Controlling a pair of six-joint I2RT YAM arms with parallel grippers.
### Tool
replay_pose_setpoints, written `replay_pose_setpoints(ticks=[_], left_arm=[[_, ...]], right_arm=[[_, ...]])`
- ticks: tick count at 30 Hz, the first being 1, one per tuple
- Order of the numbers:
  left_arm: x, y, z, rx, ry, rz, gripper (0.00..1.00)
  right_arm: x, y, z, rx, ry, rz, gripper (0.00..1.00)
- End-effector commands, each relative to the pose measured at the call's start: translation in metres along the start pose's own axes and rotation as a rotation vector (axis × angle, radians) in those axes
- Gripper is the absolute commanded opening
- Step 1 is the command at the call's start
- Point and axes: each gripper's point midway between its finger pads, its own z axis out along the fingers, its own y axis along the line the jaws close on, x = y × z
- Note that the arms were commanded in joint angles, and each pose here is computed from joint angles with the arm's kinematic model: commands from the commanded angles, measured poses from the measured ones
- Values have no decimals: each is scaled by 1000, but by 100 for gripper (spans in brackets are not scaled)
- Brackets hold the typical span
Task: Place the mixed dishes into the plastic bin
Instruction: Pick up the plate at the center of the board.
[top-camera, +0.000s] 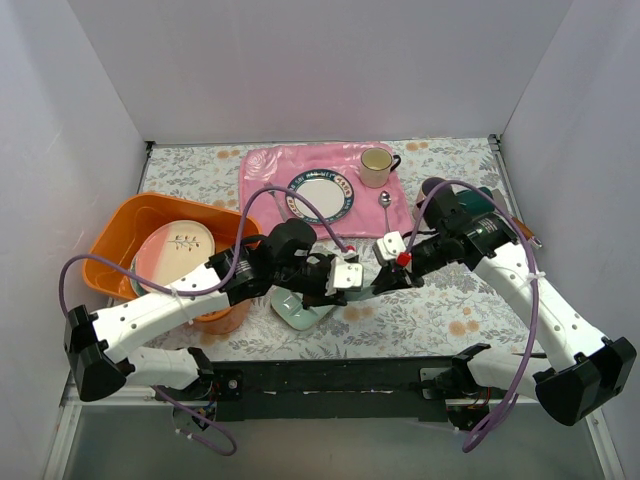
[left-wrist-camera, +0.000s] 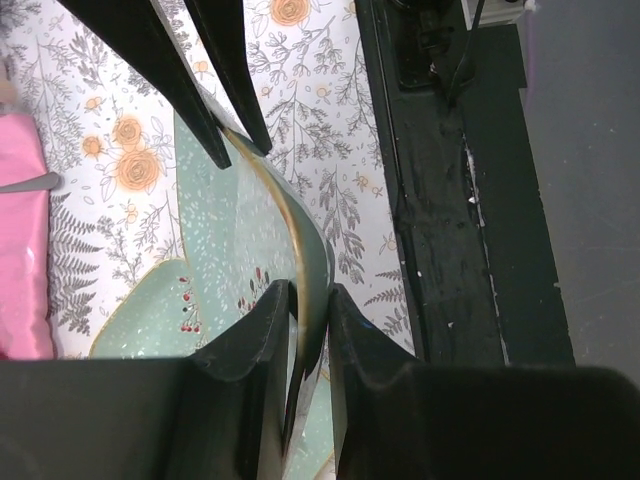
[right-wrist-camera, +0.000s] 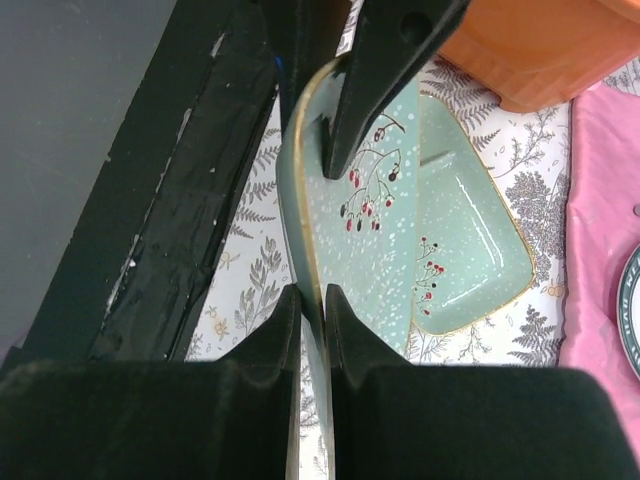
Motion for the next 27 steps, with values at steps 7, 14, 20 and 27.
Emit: replay_pose_setpoints(ticks=[7, 14, 20, 27], left_arm=[[-31, 22, -35, -172, -66, 6, 0], [-32, 27, -45, -223, -59, 7, 0], [-44, 41, -61, -305, -39, -12, 0], [-57, 59, -89, -435, 11, -99, 0]], right_arm=[[-47, -33, -14, 117, -170, -3, 59], [-58, -51, -34, 194, -188, -16, 71], [-53, -78, -62, 340, -189, 40, 72], [-22, -92, -84, 498, -185, 151, 72]])
